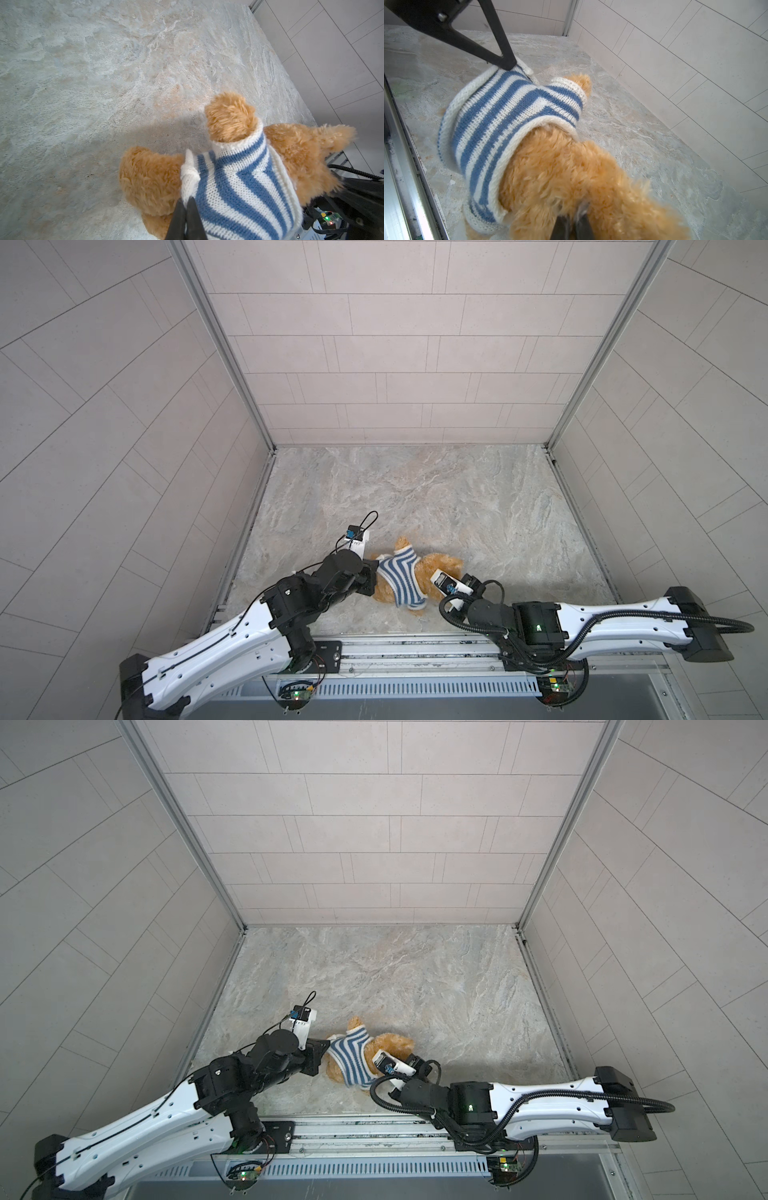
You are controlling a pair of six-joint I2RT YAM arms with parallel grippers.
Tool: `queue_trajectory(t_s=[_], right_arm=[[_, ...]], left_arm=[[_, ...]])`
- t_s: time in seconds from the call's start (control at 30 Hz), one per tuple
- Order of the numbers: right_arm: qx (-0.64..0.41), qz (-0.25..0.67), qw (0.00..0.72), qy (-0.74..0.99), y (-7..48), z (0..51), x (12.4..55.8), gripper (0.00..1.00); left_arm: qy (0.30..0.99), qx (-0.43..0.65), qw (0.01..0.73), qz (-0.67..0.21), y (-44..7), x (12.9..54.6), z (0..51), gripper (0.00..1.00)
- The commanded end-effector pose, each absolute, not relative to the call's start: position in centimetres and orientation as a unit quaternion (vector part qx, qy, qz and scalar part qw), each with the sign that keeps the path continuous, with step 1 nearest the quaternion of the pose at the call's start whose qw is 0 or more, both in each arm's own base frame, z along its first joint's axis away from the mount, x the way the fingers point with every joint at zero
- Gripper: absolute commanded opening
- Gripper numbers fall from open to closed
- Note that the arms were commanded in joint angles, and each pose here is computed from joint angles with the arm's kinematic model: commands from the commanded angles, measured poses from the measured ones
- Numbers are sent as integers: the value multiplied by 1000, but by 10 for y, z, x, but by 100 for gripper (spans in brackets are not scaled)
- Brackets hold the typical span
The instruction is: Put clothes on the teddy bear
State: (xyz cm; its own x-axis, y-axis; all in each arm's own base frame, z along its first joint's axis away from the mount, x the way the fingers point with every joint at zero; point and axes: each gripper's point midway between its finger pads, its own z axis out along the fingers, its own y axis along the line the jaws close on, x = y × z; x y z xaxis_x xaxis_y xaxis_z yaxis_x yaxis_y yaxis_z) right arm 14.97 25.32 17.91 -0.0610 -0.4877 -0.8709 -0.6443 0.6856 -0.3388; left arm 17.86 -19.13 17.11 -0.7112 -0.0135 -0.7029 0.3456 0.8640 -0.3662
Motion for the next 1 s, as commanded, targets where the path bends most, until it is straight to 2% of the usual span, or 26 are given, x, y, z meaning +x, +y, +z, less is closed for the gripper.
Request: queue_trajectory(t_s=[0.0, 0.23, 0.4, 0.47, 0.73, 0.97], right_arm=[[-366, 59, 580, 725, 247, 191, 156, 0], [-367, 63, 579, 725, 249, 190, 155, 0], [-364, 65, 582, 724, 249, 193, 156, 0], [-362, 68, 585, 722, 249, 195, 156, 0], [-402, 119, 571, 706, 260, 200, 161, 0], [-501, 116, 560, 649, 269, 202, 154, 0]], left_arm=[[898, 101, 367, -220, -189, 183, 158, 0], [892, 119, 363, -240, -199, 181, 159, 2], [884, 123, 378, -245, -196, 180, 169, 24], [881, 123, 382, -249, -195, 180, 173, 28], [860, 144, 402, -280, -199, 174, 196, 32], [839, 179, 428, -283, -204, 175, 231, 56]])
